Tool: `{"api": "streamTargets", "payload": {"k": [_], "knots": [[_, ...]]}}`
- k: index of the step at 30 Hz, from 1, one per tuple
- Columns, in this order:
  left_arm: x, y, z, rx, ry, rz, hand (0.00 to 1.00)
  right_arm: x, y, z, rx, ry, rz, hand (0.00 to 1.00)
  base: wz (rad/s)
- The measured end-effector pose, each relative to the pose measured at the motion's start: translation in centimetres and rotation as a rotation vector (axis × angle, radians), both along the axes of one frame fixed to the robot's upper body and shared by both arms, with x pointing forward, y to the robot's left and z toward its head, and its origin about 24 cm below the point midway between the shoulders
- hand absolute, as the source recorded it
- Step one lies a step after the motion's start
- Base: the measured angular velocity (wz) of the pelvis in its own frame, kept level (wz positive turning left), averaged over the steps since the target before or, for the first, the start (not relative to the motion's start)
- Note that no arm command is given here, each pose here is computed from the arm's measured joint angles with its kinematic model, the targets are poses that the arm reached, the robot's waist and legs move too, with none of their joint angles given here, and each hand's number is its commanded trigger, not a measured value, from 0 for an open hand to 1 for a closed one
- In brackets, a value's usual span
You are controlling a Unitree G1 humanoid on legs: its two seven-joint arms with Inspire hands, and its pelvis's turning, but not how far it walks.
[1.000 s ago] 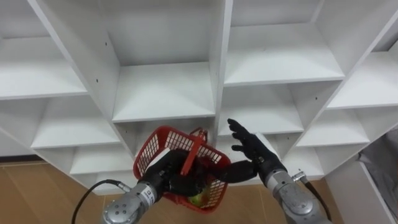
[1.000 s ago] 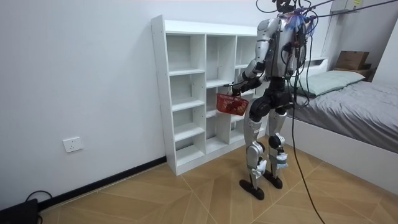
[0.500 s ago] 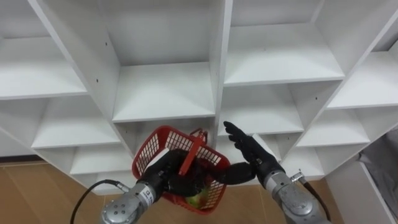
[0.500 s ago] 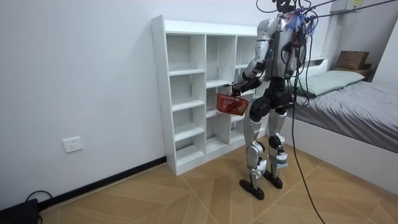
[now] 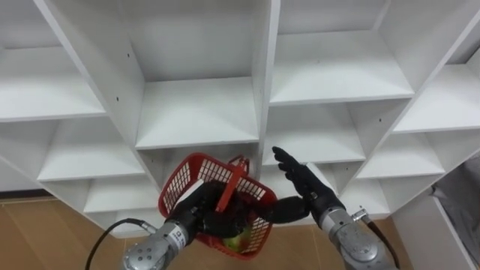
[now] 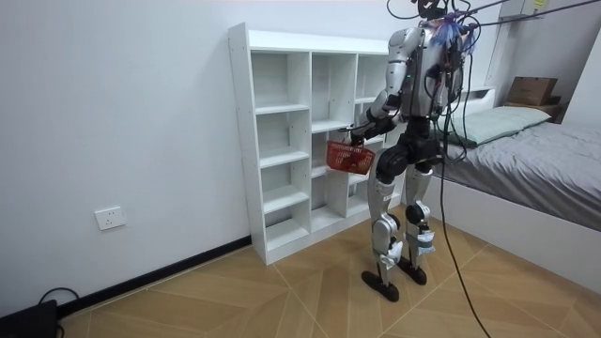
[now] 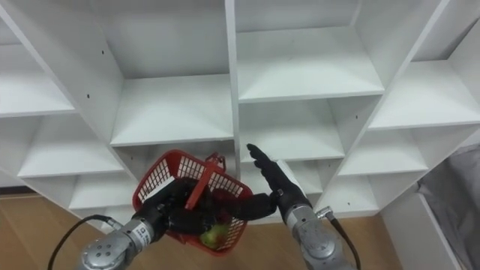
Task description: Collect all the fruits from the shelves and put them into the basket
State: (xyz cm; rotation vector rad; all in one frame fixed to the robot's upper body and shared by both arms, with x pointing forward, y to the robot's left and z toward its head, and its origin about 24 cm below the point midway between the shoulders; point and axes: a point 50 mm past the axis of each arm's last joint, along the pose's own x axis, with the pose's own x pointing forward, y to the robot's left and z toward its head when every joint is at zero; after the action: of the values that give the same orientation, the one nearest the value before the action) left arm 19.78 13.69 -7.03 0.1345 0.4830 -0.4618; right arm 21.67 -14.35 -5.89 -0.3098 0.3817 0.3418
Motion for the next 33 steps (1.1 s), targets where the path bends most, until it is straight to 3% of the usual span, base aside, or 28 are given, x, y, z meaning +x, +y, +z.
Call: {"api": "streamTargets", "payload": {"k": [17,24,33], "knots": [[-2.5,3.0,-2.1,0.051,0.098,0.173,1.0,-2.4,-1.7,-1.4,-0.062,0.046,-0.081,0.0,0.01],[-5.2,4.8,-3.6,0.088,0.189,0.282,1.0,-3.2,-3.3,-1.5,-0.064,0.048,-0.191,0.0,0.05],[-6.2,5.1,-4.3,0.099,0.228,0.3,1.0,-4.4,-4.7,-1.8,-0.067,0.07,-0.256,0.0,0.03]]}}
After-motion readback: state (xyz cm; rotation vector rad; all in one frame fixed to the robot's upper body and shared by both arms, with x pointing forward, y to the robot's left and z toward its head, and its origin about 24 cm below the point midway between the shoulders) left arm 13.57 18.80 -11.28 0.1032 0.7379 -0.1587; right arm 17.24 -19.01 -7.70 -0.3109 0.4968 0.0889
